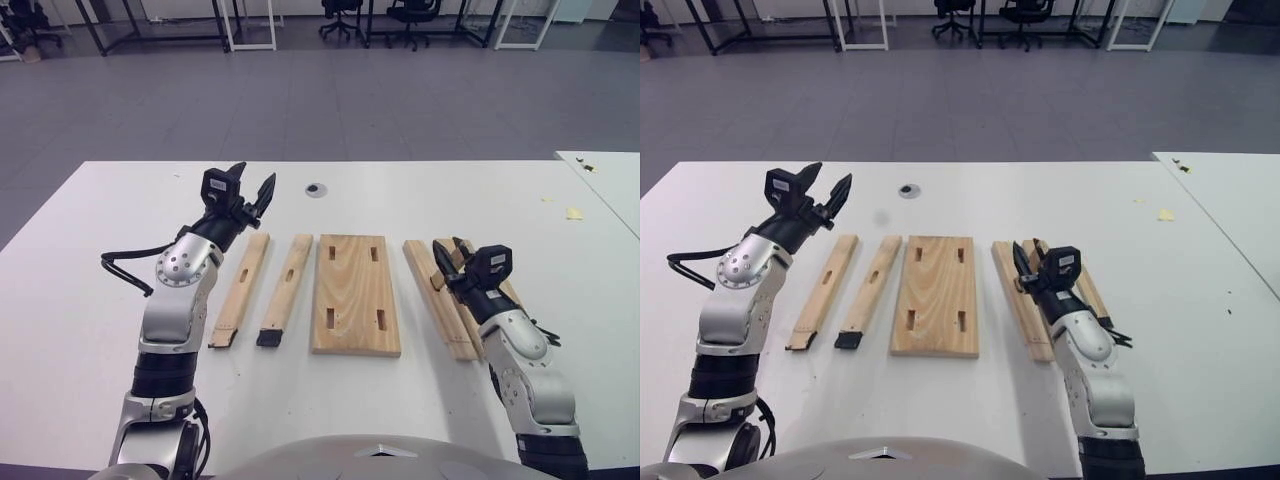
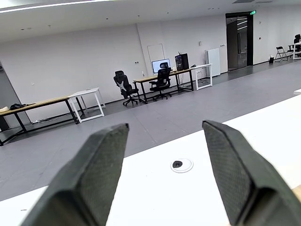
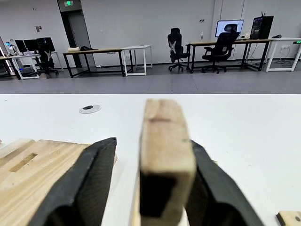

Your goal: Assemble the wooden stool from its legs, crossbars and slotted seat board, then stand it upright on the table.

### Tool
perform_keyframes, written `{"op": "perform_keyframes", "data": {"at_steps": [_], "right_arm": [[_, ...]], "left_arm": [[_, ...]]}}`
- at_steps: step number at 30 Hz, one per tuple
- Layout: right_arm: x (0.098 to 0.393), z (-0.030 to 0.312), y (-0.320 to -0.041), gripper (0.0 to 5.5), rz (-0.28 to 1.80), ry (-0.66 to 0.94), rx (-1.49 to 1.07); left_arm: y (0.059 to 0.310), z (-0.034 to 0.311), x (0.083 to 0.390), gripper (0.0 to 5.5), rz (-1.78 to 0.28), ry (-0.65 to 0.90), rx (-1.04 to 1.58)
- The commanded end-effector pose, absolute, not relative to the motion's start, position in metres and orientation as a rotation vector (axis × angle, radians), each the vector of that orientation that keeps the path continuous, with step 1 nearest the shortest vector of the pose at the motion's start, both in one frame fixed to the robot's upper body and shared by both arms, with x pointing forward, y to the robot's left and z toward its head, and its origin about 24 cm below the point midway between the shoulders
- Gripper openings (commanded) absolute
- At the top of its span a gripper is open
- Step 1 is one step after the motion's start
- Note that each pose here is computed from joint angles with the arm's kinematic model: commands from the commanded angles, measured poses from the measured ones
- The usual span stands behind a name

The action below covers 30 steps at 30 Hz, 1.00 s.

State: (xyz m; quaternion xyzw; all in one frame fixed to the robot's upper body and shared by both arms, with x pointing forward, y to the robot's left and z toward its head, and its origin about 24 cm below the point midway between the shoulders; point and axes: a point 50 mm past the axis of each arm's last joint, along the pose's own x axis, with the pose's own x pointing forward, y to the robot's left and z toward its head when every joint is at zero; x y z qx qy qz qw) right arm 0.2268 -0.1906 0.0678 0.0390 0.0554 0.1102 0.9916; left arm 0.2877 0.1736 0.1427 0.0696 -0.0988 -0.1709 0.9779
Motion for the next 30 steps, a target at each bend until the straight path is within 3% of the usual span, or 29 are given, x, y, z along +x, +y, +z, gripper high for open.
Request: {"op": "perform_keyframes", "data": {"at_steps": [1, 6, 13, 17, 22, 24, 27, 30], "right_arm": [[0.228, 0.071, -0.195, 2.80, 0.236, 0.263, 0.058], [0.215, 0.060, -0.190, 3.79, 0.287, 0.487, 0.004], [0.203, 0.038, -0.196, 3.79, 0.241, 0.704, -0.011], [0.201, 0.037, -0.195, 3.09, 0.266, 0.729, -0.049], [0.207, 0.041, -0.196, 2.16, 0.259, 0.673, -0.087], [0.215, 0.049, -0.196, 2.08, 0.252, 0.607, -0.088], [0.236, 0.085, -0.194, 2.08, 0.306, 0.387, -0.095], [0.247, 0.120, -0.174, 2.08, 0.451, 0.215, -0.138]], "left_arm": [[0.172, 0.145, 0.289, 2.88, -0.340, -0.215, 0.150], [0.171, 0.144, 0.288, 2.88, -0.339, -0.213, 0.154], [0.168, 0.142, 0.289, 2.88, -0.344, -0.211, 0.164], [0.168, 0.143, 0.289, 2.88, -0.347, -0.211, 0.174], [0.168, 0.142, 0.289, 2.88, -0.349, -0.205, 0.173], [0.164, 0.142, 0.292, 2.88, -0.357, -0.193, 0.084], [0.145, 0.138, 0.297, 2.88, -0.466, -0.098, -0.352], [0.119, 0.131, 0.292, 2.88, -0.630, 0.029, -0.858]]}}
